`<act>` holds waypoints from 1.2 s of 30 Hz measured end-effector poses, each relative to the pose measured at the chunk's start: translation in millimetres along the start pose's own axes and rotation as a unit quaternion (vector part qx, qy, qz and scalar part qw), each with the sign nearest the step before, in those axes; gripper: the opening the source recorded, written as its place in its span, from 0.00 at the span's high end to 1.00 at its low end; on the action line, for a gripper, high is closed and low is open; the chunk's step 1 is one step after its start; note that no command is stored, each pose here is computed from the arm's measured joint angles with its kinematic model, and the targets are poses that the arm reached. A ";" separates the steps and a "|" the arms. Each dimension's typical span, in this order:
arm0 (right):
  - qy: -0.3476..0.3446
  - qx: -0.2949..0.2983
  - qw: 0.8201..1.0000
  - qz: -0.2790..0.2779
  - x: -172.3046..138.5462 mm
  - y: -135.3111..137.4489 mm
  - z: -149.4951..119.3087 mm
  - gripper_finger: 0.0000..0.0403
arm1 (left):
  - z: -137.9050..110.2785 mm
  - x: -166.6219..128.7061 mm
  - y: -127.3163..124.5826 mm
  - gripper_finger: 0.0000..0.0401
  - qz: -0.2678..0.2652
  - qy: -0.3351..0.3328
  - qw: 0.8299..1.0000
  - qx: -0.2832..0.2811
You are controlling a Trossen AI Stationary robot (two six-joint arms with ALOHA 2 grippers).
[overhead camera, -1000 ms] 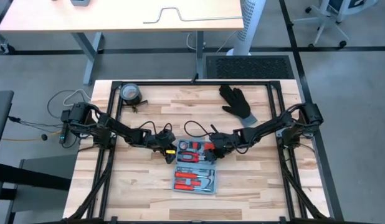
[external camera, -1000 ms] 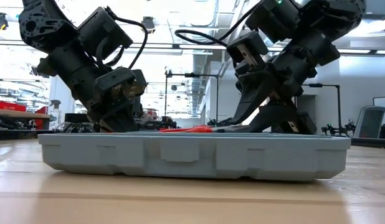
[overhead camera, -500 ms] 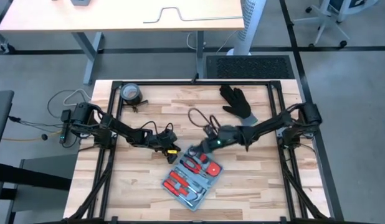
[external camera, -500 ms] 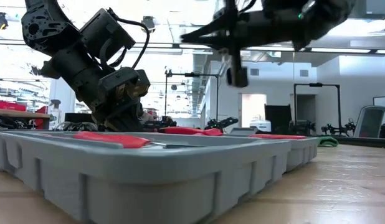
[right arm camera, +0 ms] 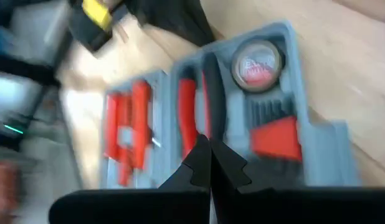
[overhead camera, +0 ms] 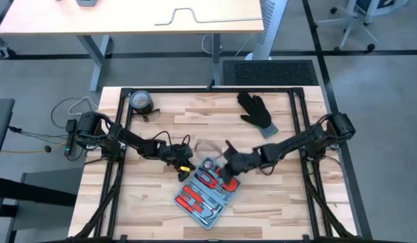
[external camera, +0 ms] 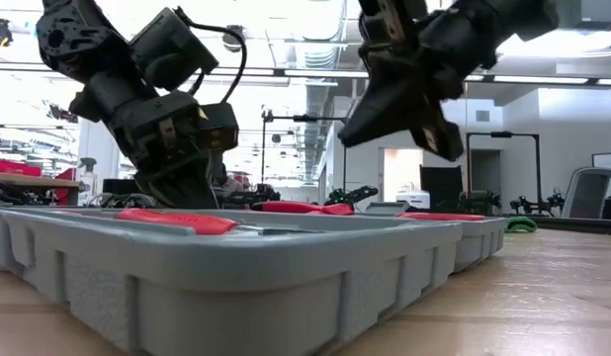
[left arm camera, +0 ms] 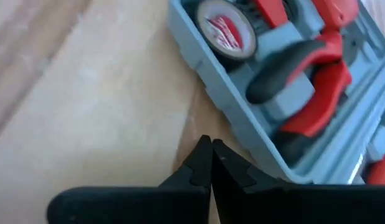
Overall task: Prefit tool cases
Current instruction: Remove the orange pliers from the gray toolbox
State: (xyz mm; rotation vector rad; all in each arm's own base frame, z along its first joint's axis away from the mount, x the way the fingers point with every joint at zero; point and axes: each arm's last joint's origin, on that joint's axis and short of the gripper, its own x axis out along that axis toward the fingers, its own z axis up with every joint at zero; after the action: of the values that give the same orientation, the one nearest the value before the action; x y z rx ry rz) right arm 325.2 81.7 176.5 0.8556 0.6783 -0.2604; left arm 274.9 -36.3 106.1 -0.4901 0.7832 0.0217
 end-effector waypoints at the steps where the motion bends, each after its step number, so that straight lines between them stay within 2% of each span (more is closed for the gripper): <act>1: -0.009 -0.016 1.000 -0.004 0.9 4.3 -0.2 0.98 | -1.0 -0.7 -2.5 1.00 -0.002 0.003 1.000 0.003; 4: -0.008 -0.062 0.998 -0.019 9.0 5.7 -1.3 0.93 | -5.0 -1.9 -9.2 1.00 -0.011 0.011 1.000 0.014; 7: 0.001 -0.098 0.995 -0.026 20.9 8.3 1.5 0.83 | -6.2 -4.9 -13.3 1.00 -0.009 0.015 1.000 0.013; 9: 0.010 -0.108 0.994 -0.008 29.6 17.2 7.9 0.76 | -8.4 -5.4 -16.7 1.00 0.000 0.016 1.000 0.010; 14: 0.096 -0.125 0.986 -0.047 63.2 14.6 9.2 0.59 | -17.2 -7.3 -25.4 1.00 0.007 0.032 0.999 -0.001; 19: 0.136 -0.144 0.975 -0.098 83.2 23.6 11.1 0.53 | -29.7 -8.4 -40.4 1.00 0.023 0.029 0.999 -0.016; 24: 0.147 -0.160 0.967 -0.135 96.2 24.6 10.9 0.59 | -37.9 -9.6 -50.4 1.00 0.042 0.005 0.999 -0.033; 27: 0.142 -0.170 0.960 -0.174 98.2 20.4 9.7 0.71 | -38.8 -9.8 -51.5 1.00 0.054 -0.011 0.997 -0.048; 30: 0.140 -0.190 0.950 -0.202 99.4 14.6 8.5 0.87 | -38.3 -9.9 -51.8 1.00 0.061 -0.025 0.996 -0.053; 32: 0.137 -0.196 0.948 -0.209 100.4 11.8 10.9 0.95 | -38.0 -9.8 -51.7 1.00 0.064 -0.030 0.996 -0.053; 36: 0.140 -0.186 0.953 -0.196 94.6 13.3 18.2 0.99 | -37.5 -9.8 -51.4 1.00 0.067 -0.033 0.996 -0.048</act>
State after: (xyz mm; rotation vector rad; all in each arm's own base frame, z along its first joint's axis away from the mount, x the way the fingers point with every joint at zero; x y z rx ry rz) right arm 411.7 81.2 132.0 0.3917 1.1258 -0.3573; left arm 252.9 -96.6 111.5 -0.5240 0.7505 0.1997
